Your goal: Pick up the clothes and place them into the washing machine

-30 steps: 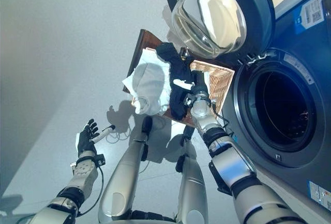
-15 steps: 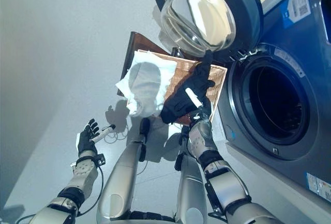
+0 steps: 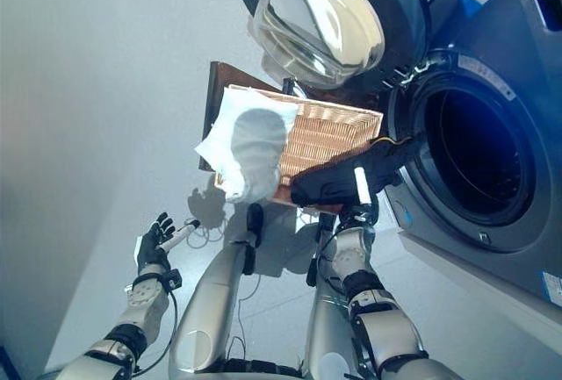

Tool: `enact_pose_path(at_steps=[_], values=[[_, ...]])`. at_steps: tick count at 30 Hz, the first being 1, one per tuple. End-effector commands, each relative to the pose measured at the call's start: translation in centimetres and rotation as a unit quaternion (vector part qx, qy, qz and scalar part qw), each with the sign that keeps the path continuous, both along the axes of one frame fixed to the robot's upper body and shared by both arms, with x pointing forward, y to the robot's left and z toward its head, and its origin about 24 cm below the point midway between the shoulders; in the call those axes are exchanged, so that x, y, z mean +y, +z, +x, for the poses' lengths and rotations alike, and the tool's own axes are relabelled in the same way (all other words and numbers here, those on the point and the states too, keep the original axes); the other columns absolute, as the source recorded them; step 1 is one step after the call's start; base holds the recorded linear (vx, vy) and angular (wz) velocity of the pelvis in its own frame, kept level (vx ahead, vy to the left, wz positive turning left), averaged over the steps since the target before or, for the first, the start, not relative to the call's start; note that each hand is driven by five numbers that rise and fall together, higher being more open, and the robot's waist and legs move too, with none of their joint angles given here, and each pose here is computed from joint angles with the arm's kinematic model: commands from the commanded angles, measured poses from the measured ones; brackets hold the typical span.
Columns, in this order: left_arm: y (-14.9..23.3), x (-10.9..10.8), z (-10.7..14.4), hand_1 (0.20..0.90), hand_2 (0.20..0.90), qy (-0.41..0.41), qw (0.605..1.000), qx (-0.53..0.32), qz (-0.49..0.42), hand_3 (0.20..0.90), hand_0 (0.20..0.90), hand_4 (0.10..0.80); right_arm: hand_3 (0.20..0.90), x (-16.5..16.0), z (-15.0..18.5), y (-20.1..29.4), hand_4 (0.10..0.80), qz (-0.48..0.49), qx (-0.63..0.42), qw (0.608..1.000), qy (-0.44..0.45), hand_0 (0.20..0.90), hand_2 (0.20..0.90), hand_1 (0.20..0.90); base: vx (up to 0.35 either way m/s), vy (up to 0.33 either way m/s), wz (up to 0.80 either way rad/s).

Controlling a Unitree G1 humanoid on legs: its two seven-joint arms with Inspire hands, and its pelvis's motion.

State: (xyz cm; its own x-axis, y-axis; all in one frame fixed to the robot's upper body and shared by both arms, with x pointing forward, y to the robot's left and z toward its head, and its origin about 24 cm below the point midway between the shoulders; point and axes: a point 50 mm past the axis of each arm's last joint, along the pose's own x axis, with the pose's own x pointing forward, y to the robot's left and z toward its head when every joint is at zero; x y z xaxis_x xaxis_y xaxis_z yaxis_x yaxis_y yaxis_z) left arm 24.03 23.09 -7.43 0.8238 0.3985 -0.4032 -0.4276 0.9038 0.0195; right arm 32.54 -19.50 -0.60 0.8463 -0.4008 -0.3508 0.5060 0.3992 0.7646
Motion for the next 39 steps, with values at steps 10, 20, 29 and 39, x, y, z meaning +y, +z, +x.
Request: enact_pose_path(at_steps=[10,20,29,39], values=[[-1.6,0.0,-2.5,0.9,0.9,0.017,0.999,0.015,-0.023,0.9,0.9,0.8,0.2,-9.1,-0.4,5.1,0.3,-0.036,-0.106,0.98,-0.162,0.2,0.2,0.2,0.005,-0.001,-0.02],[-1.7,0.2,-2.7,0.9,0.9,0.015,1.0,0.018,-0.017,0.9,0.9,0.8,0.2,-12.5,-1.2,7.0,0.3,-0.089,-0.113,0.969,-0.202,0.2,0.2,0.2,0.004,0.0,0.01],[-1.8,1.0,-3.2,0.9,0.9,0.011,1.0,0.028,-0.005,0.9,0.9,0.8,0.2,-17.7,-1.6,11.4,0.3,-0.133,-0.12,0.949,-0.259,0.2,0.2,0.2,0.006,-0.002,-0.01],[-1.9,1.0,-3.6,0.9,0.9,-0.009,0.999,0.033,-0.004,0.9,0.9,0.8,0.2,-21.9,-2.0,17.5,0.3,-0.127,-0.144,0.929,-0.317,0.2,0.2,0.2,0.0,-0.001,0.0]])
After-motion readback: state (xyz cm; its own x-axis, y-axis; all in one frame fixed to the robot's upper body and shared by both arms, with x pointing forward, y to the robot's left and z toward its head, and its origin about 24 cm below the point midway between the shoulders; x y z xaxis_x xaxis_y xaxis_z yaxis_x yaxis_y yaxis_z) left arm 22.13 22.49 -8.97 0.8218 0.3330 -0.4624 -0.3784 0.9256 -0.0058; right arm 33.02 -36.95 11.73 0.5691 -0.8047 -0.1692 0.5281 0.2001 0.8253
